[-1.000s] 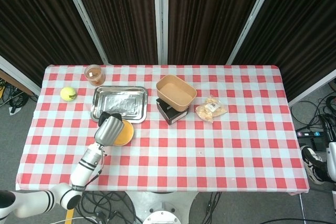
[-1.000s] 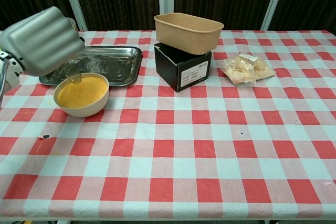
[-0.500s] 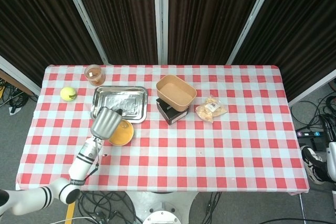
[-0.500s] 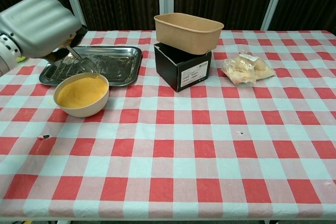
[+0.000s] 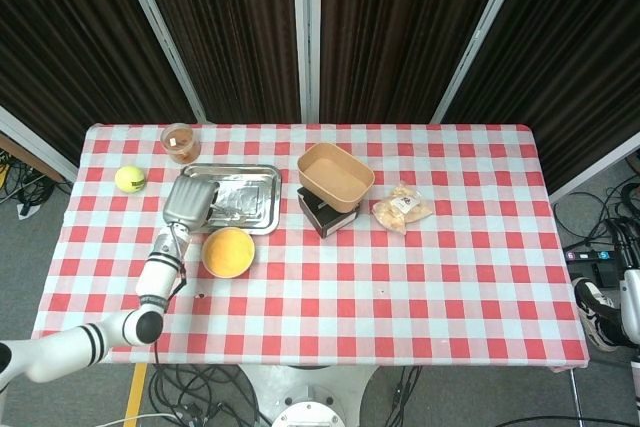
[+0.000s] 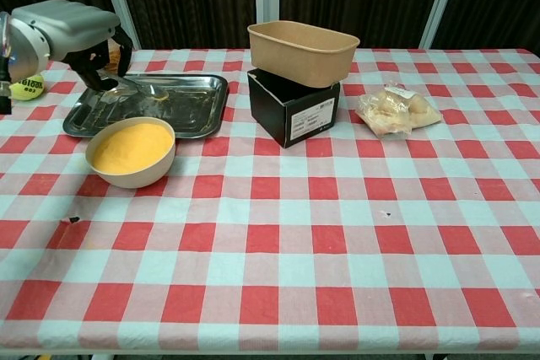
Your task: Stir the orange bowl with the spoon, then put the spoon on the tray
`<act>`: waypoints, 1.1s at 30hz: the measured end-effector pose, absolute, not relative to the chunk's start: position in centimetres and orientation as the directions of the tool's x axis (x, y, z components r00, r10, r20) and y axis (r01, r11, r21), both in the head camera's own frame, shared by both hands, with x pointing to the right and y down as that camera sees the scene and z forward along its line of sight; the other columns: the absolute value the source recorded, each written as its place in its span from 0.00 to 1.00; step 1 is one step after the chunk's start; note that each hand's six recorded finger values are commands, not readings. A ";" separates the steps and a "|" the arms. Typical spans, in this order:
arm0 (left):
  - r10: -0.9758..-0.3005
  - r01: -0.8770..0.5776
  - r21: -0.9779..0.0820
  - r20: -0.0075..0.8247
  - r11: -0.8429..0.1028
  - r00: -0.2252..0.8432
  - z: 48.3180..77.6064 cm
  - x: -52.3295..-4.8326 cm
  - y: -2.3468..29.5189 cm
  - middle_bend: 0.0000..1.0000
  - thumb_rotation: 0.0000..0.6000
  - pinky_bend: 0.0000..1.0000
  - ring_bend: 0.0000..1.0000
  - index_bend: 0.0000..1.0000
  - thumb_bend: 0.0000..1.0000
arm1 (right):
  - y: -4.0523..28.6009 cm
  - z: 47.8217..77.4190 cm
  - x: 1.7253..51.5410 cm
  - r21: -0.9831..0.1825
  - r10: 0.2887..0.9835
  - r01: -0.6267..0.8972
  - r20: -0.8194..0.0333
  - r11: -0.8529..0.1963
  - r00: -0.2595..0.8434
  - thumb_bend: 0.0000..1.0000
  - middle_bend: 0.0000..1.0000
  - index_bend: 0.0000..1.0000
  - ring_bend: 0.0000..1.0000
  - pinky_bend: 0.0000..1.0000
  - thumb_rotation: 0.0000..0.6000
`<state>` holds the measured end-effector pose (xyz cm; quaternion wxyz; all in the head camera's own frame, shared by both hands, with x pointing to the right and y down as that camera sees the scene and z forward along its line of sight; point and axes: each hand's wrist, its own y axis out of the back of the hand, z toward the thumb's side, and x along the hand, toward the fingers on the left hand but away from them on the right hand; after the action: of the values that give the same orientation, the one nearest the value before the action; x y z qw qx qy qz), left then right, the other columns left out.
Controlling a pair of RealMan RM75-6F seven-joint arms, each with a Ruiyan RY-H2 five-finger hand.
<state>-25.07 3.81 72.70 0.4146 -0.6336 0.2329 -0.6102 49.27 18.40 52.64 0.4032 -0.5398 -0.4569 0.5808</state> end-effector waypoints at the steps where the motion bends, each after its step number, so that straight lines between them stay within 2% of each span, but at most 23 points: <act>1: -0.791 0.198 -0.798 0.597 -0.569 0.133 73.1 -25.1 3.5 1.00 1.00 1.00 0.98 0.55 0.38 | 18.4 52.7 49.3 -0.966 0.961 0.025 -0.259 -0.258 -0.093 0.16 0.12 0.00 0.00 0.06 1.00; 8: -0.752 0.210 -0.748 0.655 -0.630 0.077 74.8 -24.6 2.1 1.00 1.00 1.00 0.97 0.48 0.37 | 18.5 52.7 49.5 -0.966 0.960 0.027 -0.260 -0.258 -0.100 0.16 0.12 0.00 0.00 0.06 1.00; 13: -0.750 0.177 -0.746 0.659 -0.642 0.058 74.8 -24.9 1.9 0.97 1.00 1.00 0.96 0.35 0.36 | 18.4 52.6 49.6 -0.966 0.961 0.027 -0.258 -0.257 -0.100 0.15 0.12 0.00 0.00 0.06 1.00; 15: -0.760 0.147 -0.758 0.647 -0.635 0.054 74.2 -25.4 1.8 0.93 1.00 1.00 0.91 0.33 0.36 | 18.4 52.5 49.6 -0.965 0.960 0.026 -0.261 -0.259 -0.100 0.15 0.12 0.00 0.00 0.06 1.00; 19: -0.805 0.112 -0.803 0.592 -0.585 0.040 71.7 -28.0 1.6 0.79 1.00 0.96 0.74 0.33 0.36 | 18.3 52.7 49.6 -0.962 0.957 0.029 -0.275 -0.273 -0.094 0.16 0.12 0.00 0.00 0.07 1.00; 21: -0.826 0.094 -0.824 0.563 -0.559 0.027 70.3 -29.8 1.9 0.71 1.00 0.86 0.63 0.33 0.33 | 18.3 52.8 49.6 -0.958 0.954 0.040 -0.286 -0.283 -0.089 0.16 0.11 0.00 0.00 0.07 1.00; 27: -0.880 0.072 -0.877 0.474 -0.475 -0.019 66.1 -36.4 4.5 0.42 1.00 0.45 0.35 0.33 0.25 | 18.3 53.3 49.2 -0.946 0.946 0.085 -0.319 -0.314 -0.057 0.16 0.08 0.00 0.00 0.07 1.00; 30: -0.898 0.079 -0.894 0.441 -0.440 -0.015 64.8 -38.4 6.7 0.34 1.00 0.35 0.28 0.32 0.22 | 18.3 53.4 49.0 -0.938 0.942 0.105 -0.334 -0.329 -0.033 0.16 0.06 0.00 0.00 0.06 1.00; 33: -0.916 0.085 -0.912 0.402 -0.401 -0.006 63.5 -40.3 9.1 0.31 1.00 0.30 0.26 0.32 0.21 | 18.6 53.6 48.7 -0.932 0.938 0.118 -0.346 -0.342 -0.012 0.16 0.04 0.00 0.00 0.04 1.00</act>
<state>-40.34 9.08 63.48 0.4103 -0.5733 0.3624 -0.6096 48.73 18.65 53.60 0.3671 -0.5994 -0.4405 0.5585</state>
